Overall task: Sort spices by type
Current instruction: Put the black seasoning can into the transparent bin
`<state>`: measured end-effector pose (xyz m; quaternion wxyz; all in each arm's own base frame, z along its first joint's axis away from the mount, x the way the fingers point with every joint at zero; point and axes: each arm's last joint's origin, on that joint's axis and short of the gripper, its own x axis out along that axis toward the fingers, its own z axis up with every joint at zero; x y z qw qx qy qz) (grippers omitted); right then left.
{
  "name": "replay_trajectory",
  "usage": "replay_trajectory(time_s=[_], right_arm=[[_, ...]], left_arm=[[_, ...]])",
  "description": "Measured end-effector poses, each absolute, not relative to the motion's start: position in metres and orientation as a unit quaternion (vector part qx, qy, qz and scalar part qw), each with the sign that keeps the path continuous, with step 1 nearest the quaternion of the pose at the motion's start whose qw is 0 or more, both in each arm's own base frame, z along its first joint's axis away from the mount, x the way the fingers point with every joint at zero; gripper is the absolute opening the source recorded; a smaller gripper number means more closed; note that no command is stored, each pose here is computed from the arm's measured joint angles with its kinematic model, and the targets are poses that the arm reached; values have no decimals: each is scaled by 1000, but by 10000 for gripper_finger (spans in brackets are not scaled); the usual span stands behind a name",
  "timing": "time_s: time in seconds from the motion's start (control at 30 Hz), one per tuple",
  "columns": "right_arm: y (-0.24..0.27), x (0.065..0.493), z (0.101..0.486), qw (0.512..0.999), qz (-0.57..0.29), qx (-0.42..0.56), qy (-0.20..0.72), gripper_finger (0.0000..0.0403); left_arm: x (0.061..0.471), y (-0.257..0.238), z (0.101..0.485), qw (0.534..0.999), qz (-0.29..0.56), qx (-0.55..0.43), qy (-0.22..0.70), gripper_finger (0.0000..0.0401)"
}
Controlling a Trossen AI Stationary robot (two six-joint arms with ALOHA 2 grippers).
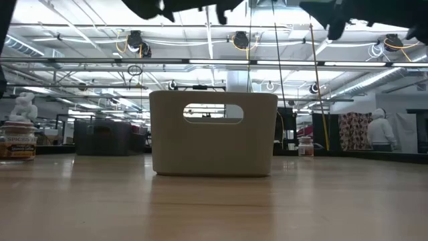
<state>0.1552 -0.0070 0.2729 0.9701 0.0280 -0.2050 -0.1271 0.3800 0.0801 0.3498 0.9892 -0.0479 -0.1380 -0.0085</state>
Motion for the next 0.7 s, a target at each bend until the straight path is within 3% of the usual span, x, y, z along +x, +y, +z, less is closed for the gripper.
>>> replay_trajectory(time_s=[0.13,0.3,0.7], right_arm=[[-8,150,269,974,-137,54,-172,266],[-8,151,267,975,-135,64,-162,263],[-8,152,266,974,-145,70,-160,263]], left_arm=[[359,99,356,989,123,-55,-61,133],[343,123,341,952,291,-81,40,133],[357,183,272,886,382,-251,83,133]])
